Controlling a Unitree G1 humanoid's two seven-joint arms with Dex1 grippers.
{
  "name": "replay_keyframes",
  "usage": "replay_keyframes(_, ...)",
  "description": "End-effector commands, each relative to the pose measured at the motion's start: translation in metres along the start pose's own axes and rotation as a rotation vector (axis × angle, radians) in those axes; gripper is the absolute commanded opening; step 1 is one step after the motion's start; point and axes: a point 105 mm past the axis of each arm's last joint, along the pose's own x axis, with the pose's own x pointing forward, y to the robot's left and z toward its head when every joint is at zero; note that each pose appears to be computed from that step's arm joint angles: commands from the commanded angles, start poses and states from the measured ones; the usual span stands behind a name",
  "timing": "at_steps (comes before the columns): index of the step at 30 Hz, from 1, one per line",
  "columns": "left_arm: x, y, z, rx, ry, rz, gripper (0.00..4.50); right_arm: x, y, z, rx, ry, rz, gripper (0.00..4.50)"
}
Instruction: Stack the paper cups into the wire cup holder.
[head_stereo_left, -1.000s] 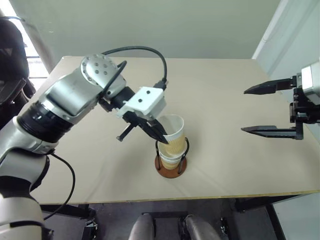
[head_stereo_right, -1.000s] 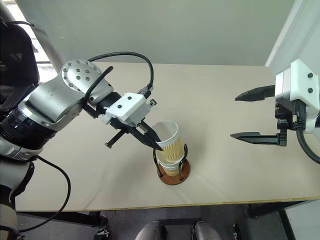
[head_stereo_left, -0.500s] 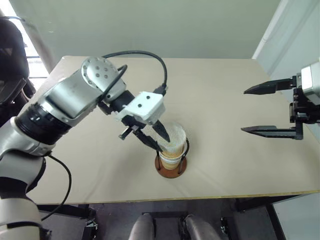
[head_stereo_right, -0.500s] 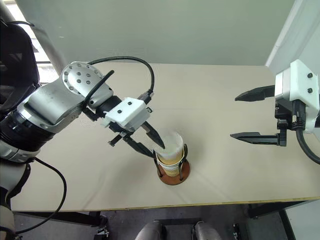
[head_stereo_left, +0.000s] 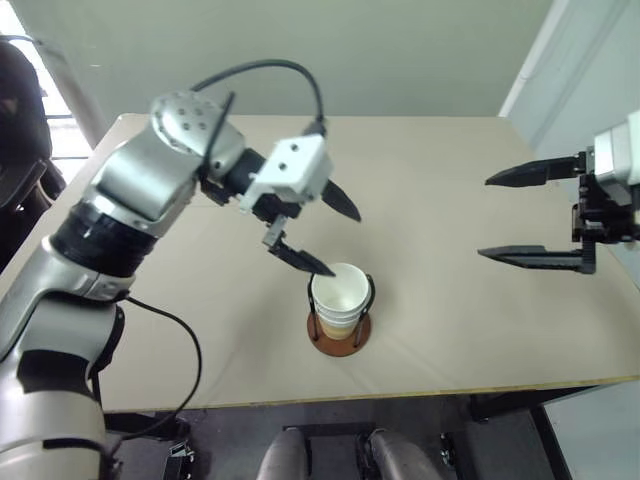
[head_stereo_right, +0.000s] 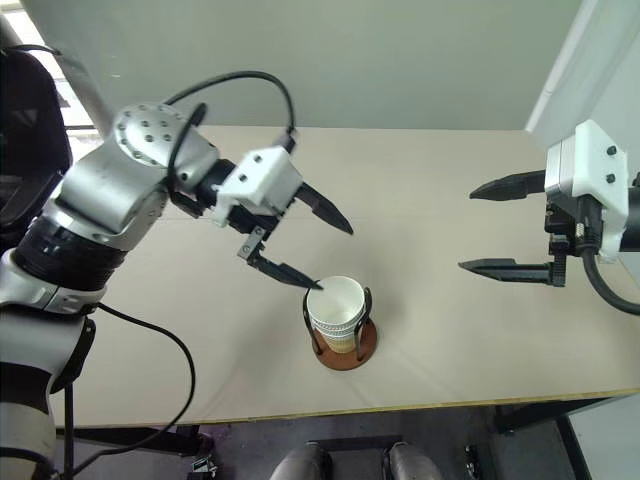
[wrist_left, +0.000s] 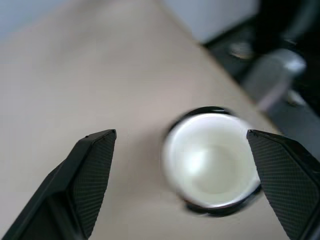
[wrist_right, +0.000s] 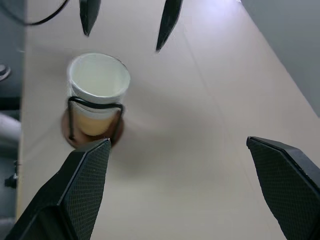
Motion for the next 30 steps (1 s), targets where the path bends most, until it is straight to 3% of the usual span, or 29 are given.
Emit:
replay_keyframes(1, -0.040, 0.014, -0.010, -0.098, -0.064, 0.303, 4.48, -0.002, -0.021, -0.014, 0.046, -0.012, -0.153, 4.50)
replay_keyframes(8, -0.112, 0.010, -0.071, -0.347, -0.139, 0.947, 4.48, 0.004, -0.052, -0.050, 0.158, -0.068, -0.411, 4.50)
replay_keyframes(13, -0.153, -0.010, -0.105, -0.459, -0.140, 1.321, 4.48, 0.004, -0.097, -0.055, 0.189, -0.150, -0.593, 4.50)
replay_keyframes(19, -0.164, -0.027, -0.114, -0.485, -0.116, 1.479, 4.48, 0.015, -0.123, -0.069, 0.226, -0.199, -0.703, 4.50)
replay_keyframes(30, -0.177, -0.059, -0.121, -0.572, -0.138, 1.578, 4.48, 0.027, -0.135, -0.076, 0.228, -0.299, -0.794, 4.50)
